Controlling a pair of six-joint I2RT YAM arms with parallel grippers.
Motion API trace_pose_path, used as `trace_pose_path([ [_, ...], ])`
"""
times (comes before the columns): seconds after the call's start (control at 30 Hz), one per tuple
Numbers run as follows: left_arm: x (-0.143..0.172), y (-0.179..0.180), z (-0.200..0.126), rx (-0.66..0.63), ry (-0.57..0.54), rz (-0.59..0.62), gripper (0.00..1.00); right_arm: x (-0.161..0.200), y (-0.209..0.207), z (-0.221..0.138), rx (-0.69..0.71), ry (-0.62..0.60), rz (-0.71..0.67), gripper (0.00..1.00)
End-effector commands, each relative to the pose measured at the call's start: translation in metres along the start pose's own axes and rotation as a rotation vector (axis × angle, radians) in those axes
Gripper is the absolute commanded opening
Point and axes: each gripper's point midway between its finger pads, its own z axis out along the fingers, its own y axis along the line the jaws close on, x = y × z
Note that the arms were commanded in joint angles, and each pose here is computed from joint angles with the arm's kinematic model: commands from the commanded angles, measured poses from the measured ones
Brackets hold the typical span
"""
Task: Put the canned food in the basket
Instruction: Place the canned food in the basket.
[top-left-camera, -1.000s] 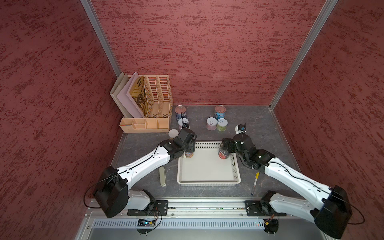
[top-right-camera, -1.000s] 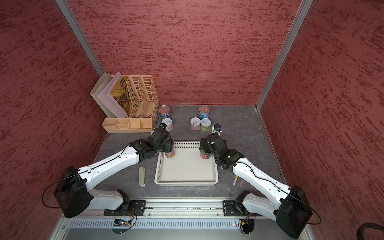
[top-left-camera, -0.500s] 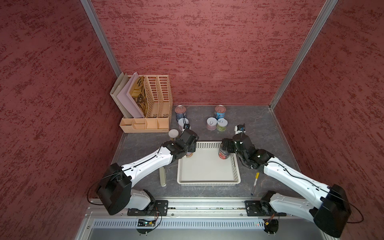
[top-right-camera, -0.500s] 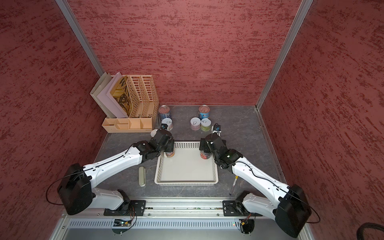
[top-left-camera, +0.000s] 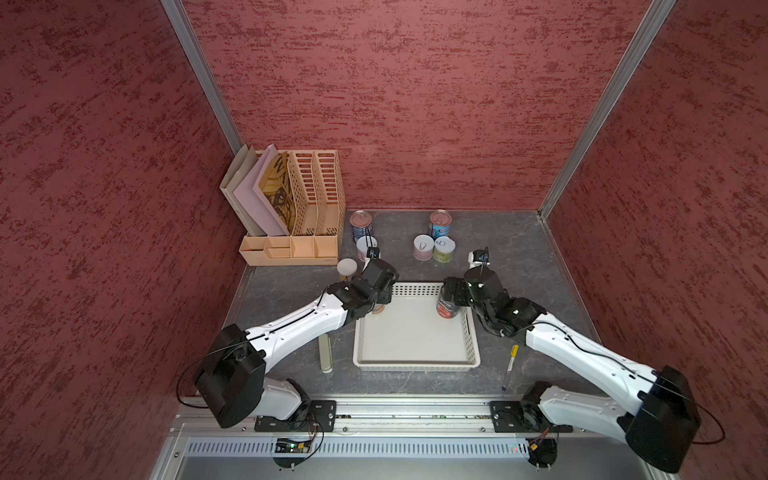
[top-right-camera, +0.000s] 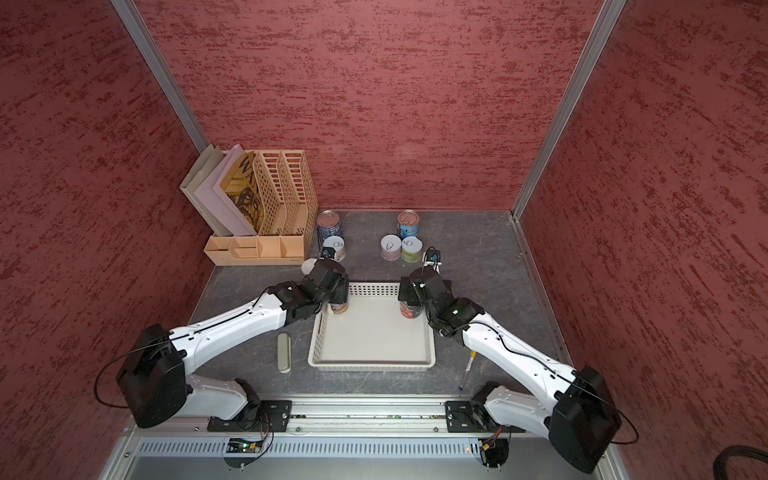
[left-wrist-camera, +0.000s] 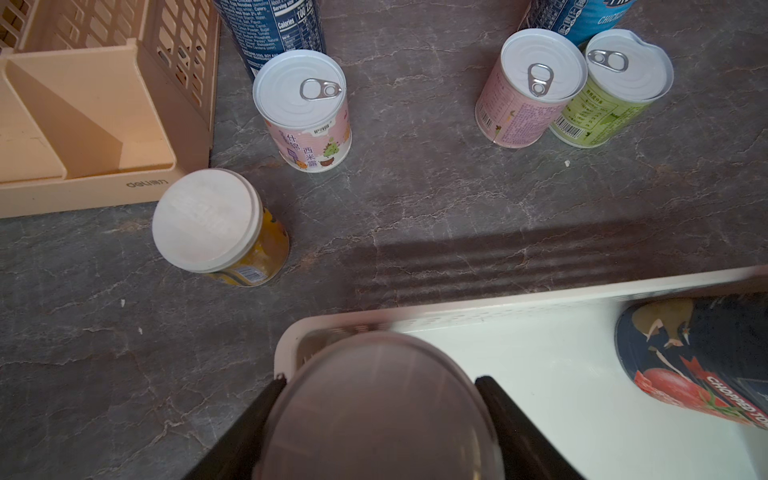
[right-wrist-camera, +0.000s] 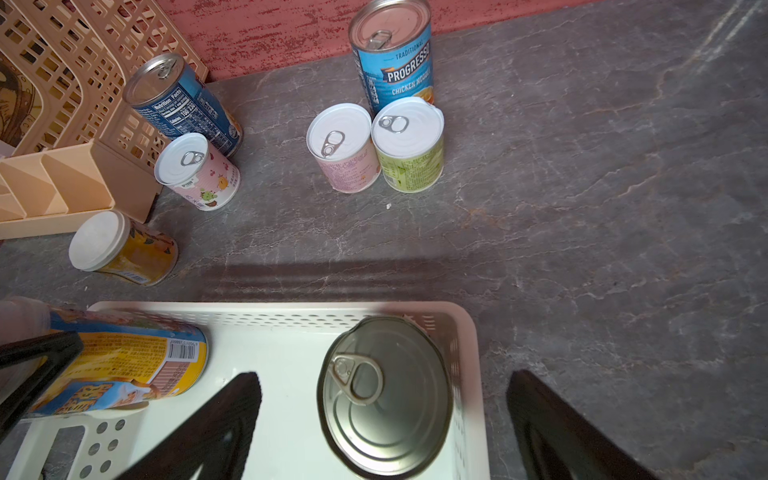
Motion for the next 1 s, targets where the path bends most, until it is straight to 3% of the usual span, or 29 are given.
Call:
trace_pose_path([
  [0.0,-0.039,-0.001,-0.006,-0.008,-0.133,-0.065,0.66,-0.011,0.006,-0.002,-0.022,-0.025,0.016,0.98],
  [0.27,-0.039,-0.001,-0.008,-0.007,-0.133,-0.070,0.82,-0.011,0.006,-0.002,-0.023,-0.023,0.016,0.98],
  [0.43,-0.042,0.001,-0.013,0.000,-0.143,-0.081,0.99,-0.011,0.006,-0.001,-0.020,-0.023,0.017,0.98],
  [0.7,-0.053,-0.003,-0.038,0.075,-0.195,-0.101,1.00,-0.015,0.005,-0.005,-0.015,-0.031,0.012,0.98],
  [0.97,-0.067,0.015,-0.092,0.162,-0.364,-0.179,1.00,-0.019,0.005,-0.008,-0.012,-0.041,-0.001,0.98],
])
